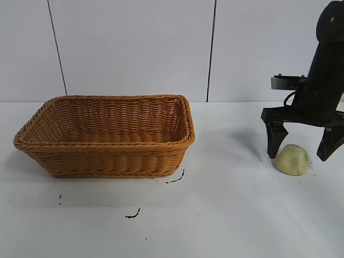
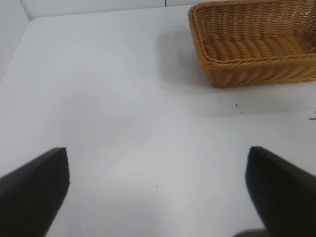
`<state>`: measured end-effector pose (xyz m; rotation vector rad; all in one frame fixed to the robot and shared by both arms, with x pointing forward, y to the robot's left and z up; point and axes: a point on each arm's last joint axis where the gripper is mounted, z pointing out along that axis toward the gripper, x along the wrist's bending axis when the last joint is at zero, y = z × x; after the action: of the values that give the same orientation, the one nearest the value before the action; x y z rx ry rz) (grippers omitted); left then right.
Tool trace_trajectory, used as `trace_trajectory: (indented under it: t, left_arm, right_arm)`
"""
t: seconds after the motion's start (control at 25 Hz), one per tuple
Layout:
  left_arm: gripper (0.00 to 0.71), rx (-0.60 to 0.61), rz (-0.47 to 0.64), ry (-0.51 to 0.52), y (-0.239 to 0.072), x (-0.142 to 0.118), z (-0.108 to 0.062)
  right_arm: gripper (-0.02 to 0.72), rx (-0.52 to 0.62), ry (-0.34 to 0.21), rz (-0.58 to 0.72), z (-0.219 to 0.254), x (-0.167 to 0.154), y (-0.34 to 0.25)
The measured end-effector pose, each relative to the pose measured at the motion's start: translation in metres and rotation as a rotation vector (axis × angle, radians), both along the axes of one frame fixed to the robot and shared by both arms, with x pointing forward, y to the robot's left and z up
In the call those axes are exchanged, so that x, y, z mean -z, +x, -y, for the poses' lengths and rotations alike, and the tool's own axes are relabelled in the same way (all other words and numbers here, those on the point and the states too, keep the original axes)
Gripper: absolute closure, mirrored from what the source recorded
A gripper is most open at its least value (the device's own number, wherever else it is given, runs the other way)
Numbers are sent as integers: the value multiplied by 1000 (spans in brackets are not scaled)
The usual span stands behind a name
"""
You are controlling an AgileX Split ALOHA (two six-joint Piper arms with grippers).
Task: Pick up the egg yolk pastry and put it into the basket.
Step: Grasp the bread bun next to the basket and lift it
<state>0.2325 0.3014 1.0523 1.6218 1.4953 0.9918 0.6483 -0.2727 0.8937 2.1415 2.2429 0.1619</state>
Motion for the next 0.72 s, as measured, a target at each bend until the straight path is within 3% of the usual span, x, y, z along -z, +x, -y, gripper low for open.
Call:
trace_trajectory:
  t: [0.32,0.72]
  left_arm:
    - [14,0,0,0,0,0,0]
    - [14,0,0,0,0,0,0]
  right_arm:
    - [8,1,0,-5,0,3,0]
    - [69,1,0,15,0,3,2]
